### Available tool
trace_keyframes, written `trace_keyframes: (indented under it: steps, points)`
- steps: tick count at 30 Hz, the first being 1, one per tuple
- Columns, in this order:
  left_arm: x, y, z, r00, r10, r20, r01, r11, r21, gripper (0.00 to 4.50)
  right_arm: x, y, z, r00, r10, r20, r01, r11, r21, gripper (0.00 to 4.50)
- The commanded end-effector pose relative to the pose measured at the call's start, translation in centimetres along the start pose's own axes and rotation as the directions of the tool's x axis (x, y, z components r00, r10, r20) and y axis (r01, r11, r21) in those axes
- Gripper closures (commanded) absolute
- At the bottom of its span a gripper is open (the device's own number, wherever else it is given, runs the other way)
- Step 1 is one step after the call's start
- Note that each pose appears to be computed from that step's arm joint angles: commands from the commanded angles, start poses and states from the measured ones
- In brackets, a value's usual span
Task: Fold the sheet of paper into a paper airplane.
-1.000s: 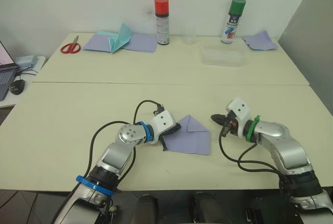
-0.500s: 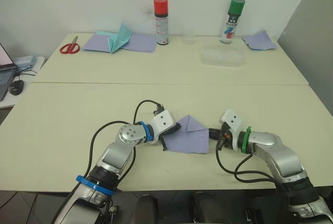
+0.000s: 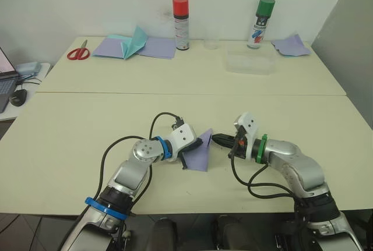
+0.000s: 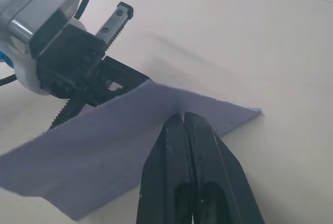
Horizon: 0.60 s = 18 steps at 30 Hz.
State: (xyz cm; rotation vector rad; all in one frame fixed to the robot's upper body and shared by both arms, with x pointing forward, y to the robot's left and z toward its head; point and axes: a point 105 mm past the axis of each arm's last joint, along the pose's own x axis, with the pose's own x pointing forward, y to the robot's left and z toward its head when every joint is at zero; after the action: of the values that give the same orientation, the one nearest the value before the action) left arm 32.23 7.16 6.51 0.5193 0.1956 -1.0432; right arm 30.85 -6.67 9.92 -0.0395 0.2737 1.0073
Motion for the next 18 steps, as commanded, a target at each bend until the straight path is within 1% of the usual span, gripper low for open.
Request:
trace_keyframes:
  steps: [1, 4, 7, 13, 18]
  points:
    - [0.2, -1.6, -2.5, 0.995, -0.056, -0.080, 0.048, 0.994, -0.095, 4.48, 0.6, 0.1, 1.0, 1.000, 0.005, 0.024, -0.004, 0.999, -0.038, 4.50]
    - [-0.2, -1.3, -2.5, 0.997, -0.048, -0.062, 0.038, 0.988, -0.152, 4.48, 1.1, 0.0, 0.3, 1.000, 0.001, 0.011, 0.000, 0.999, -0.049, 4.50]
    - [-0.8, -1.2, -2.5, 0.997, -0.055, -0.060, 0.044, 0.984, -0.173, 4.48, 1.5, -0.1, -0.2, 1.000, -0.005, 0.002, 0.005, 0.999, -0.048, 4.50]
    - [-2.0, -0.6, -2.8, 0.996, -0.053, -0.071, 0.039, 0.980, -0.193, 4.48, 2.3, 0.2, -0.9, 1.000, -0.001, -0.006, 0.000, 0.999, -0.046, 4.50]
    - [-2.2, -0.6, -3.0, 0.996, -0.056, -0.076, 0.040, 0.979, -0.198, 4.48, 3.0, 0.3, -1.1, 1.000, 0.002, -0.007, -0.003, 0.999, -0.049, 4.50]
